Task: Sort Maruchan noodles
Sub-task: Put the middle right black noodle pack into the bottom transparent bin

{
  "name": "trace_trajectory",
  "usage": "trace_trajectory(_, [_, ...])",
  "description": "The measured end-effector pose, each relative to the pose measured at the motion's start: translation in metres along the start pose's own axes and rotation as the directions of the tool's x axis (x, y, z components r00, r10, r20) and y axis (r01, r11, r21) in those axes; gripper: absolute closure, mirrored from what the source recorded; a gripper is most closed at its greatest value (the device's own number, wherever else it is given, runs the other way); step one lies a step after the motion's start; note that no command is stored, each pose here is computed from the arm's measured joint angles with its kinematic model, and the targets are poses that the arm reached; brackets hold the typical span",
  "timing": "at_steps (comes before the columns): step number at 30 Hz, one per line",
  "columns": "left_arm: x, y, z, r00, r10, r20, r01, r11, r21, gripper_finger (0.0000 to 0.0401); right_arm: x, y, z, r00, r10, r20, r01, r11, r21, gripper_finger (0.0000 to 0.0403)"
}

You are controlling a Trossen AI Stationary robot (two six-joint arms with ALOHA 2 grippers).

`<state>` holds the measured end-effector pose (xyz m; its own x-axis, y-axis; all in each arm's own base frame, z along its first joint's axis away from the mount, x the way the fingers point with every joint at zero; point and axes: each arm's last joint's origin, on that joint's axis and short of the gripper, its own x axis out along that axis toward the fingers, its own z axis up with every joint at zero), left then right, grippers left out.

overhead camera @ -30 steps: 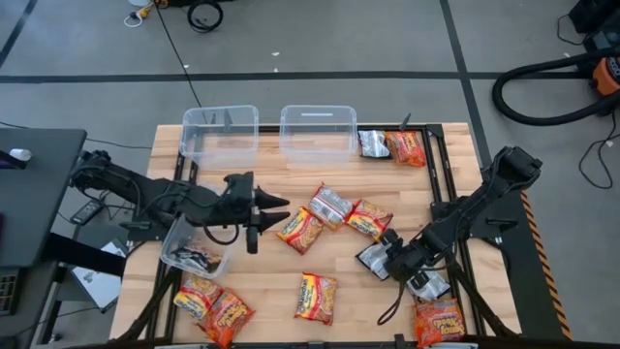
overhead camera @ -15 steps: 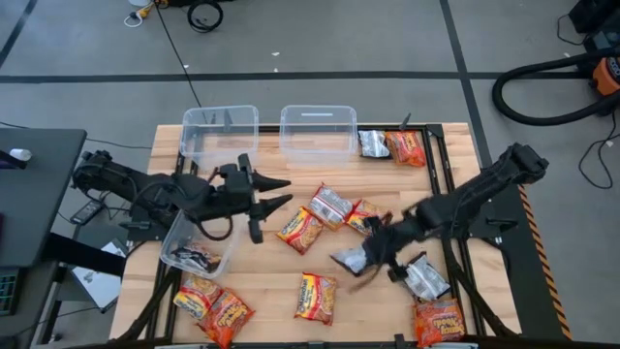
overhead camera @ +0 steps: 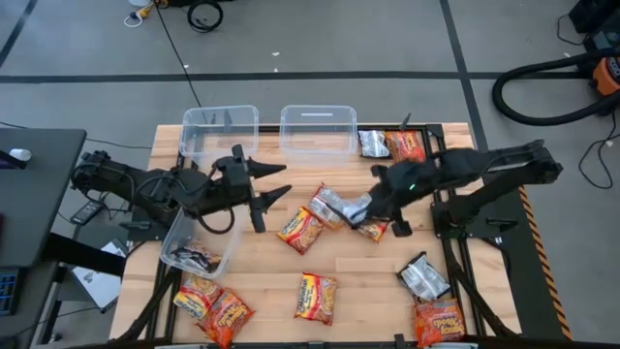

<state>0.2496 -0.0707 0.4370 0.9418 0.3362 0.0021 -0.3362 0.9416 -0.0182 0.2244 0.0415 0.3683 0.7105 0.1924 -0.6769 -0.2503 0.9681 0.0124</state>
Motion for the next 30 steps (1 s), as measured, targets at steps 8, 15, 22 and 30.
trace_trajectory(8, [0.008,0.006,0.003,0.988,-0.152,0.031,0.152,0.988,-0.019,0.0143,-0.051,0.002,0.045,0.832,0.156,0.533,-0.180,0.984,-0.007,0.0385])
trace_trajectory(15, [0.021,0.020,0.017,0.922,-0.340,0.187,0.341,0.940,0.027,0.0142,-0.070,0.006,0.067,0.632,0.180,0.753,-0.225,0.973,-0.045,0.0385])
trace_trajectory(22, [0.064,0.022,0.000,0.887,-0.410,0.212,0.408,0.911,0.057,0.0141,-0.071,0.006,0.084,0.469,0.213,0.857,-0.266,0.959,-0.093,0.0385])
trace_trajectory(30, [0.092,0.005,-0.016,0.774,-0.554,0.307,0.556,0.826,0.091,0.0142,-0.049,0.003,0.088,0.517,0.176,0.838,-0.281,0.959,-0.029,0.0385])
